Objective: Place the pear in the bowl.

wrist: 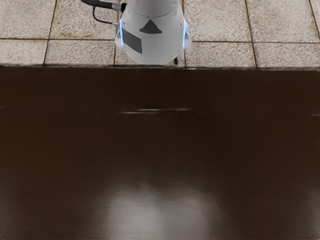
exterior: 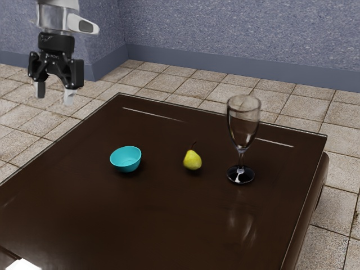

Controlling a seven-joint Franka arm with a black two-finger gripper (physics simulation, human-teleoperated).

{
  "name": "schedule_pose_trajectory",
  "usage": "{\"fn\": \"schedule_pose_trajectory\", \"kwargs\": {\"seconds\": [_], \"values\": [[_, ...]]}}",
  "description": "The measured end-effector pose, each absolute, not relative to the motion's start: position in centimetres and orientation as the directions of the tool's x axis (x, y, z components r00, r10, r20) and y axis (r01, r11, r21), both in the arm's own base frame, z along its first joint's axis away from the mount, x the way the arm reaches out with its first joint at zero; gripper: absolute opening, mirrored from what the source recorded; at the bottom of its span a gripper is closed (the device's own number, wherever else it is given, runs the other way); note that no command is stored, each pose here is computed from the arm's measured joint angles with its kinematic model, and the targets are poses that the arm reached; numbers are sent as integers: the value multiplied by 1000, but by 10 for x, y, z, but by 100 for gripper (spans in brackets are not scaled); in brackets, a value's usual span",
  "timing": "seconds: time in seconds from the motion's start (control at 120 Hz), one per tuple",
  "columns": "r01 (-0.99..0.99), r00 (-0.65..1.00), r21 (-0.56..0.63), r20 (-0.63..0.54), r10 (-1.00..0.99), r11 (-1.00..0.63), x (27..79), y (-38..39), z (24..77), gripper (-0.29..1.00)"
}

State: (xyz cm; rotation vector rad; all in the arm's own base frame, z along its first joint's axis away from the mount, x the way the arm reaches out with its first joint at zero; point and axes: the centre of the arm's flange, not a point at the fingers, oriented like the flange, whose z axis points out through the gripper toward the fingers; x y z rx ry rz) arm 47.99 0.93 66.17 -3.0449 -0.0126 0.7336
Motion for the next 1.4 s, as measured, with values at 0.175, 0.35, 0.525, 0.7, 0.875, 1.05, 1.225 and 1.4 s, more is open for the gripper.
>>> {"fn": "schedule_pose_trajectory", "kwargs": {"seconds": [0.175, 0.35, 0.525, 0.7, 0.875, 1.05, 1.225, 1.4], "values": [[-15, 957, -54, -291, 1, -998, 536, 9, 607, 70], [-176, 950, -18, -267, -165, -984, 599, -90, 484, 70], [-91, 961, 6, -261, -89, -996, 621, -90, 396, 70], [64, 988, 20, -144, 61, -998, 641, -99, 377, 70], [153, 987, 26, -54, 152, -988, 658, -123, 354, 70], [208, 977, 26, 30, 209, -978, 689, -123, 336, 70], [229, 972, 27, 54, 231, -973, 703, -127, 318, 70], [219, 971, 19, 91, 220, -975, 723, -124, 319, 70]]}}
